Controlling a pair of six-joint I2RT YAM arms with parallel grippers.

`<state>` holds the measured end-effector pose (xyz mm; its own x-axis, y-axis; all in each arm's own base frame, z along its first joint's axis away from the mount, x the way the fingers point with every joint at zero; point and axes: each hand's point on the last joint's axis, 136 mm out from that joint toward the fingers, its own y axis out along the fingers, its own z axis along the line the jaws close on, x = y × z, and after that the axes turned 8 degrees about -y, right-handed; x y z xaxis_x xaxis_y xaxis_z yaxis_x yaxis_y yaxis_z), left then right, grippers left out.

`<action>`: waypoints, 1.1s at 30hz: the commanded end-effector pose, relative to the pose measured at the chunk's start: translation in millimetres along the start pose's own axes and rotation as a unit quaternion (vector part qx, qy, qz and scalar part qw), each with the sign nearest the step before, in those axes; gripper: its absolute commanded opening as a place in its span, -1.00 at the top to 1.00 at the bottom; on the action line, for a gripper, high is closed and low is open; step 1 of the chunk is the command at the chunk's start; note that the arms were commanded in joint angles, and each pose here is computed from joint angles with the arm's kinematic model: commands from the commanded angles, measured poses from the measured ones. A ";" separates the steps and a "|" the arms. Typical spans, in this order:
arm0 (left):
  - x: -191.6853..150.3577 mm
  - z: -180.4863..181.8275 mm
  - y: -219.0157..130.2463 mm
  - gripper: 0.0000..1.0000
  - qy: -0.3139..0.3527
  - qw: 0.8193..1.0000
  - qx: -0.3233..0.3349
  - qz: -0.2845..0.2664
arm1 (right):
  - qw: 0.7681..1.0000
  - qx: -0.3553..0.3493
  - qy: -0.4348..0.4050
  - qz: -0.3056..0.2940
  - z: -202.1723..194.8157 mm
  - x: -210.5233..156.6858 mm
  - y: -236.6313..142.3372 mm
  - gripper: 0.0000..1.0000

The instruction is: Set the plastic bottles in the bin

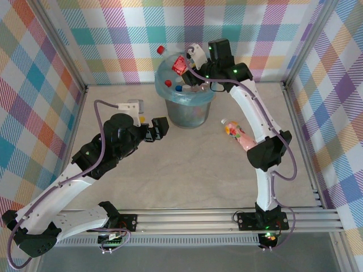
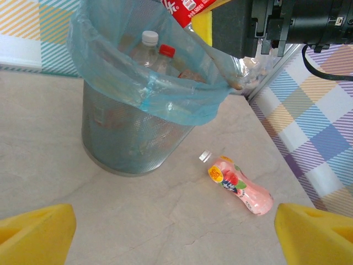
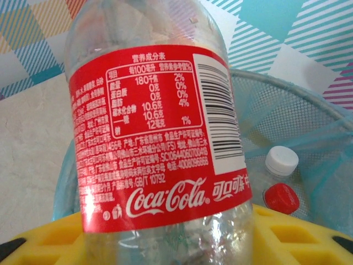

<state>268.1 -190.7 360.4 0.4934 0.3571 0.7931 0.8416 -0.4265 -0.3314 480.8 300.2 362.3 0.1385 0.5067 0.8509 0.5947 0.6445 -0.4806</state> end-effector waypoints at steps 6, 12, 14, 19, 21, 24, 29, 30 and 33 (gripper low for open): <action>2.8 10.1 -3.7 -0.86 -0.006 1.000 0.018 -0.011 | 0.999 0.020 -0.012 0.023 -1.0 -17.5 22.1 -0.08; 3.0 12.7 -6.1 -0.86 -0.005 1.000 0.022 -0.013 | 0.999 0.017 -0.004 0.034 -5.1 -23.6 26.7 -0.26; 3.2 13.8 -6.5 -0.87 -0.004 1.000 0.024 -0.014 | 0.999 0.016 0.001 0.034 -4.9 -23.0 24.5 -0.36; 3.7 12.6 -6.3 -0.87 -0.004 1.000 0.023 -0.014 | 1.000 0.006 -0.002 0.023 -7.4 -12.8 13.9 -0.43; 3.7 12.4 -5.7 -0.87 -0.004 1.000 0.023 -0.013 | 1.000 0.003 -0.005 0.016 -8.1 -8.2 10.1 -0.46; 2.4 12.4 -4.5 -0.87 -0.005 1.000 0.023 -0.011 | 1.000 -0.002 -0.009 0.011 -9.1 -3.4 5.4 -0.50; 1.8 12.3 -3.0 -0.87 -0.005 1.000 0.023 -0.010 | 1.000 -0.001 -0.009 0.010 -8.7 -2.7 3.0 -0.49; 1.5 12.2 -2.6 -0.87 -0.004 1.000 0.023 -0.010 | 1.000 0.001 -0.009 0.009 -8.1 -2.2 3.1 -0.48; 0.6 12.0 -1.5 -0.87 -0.004 1.000 0.023 -0.008 | 1.000 0.009 -0.003 0.012 -5.5 -5.9 8.5 -0.48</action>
<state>267.7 -182.7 355.6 0.4863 0.3561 0.7980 0.8526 -0.3932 -0.3441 496.6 304.2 332.1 0.1686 0.5495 0.8183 0.5650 0.6264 -0.5371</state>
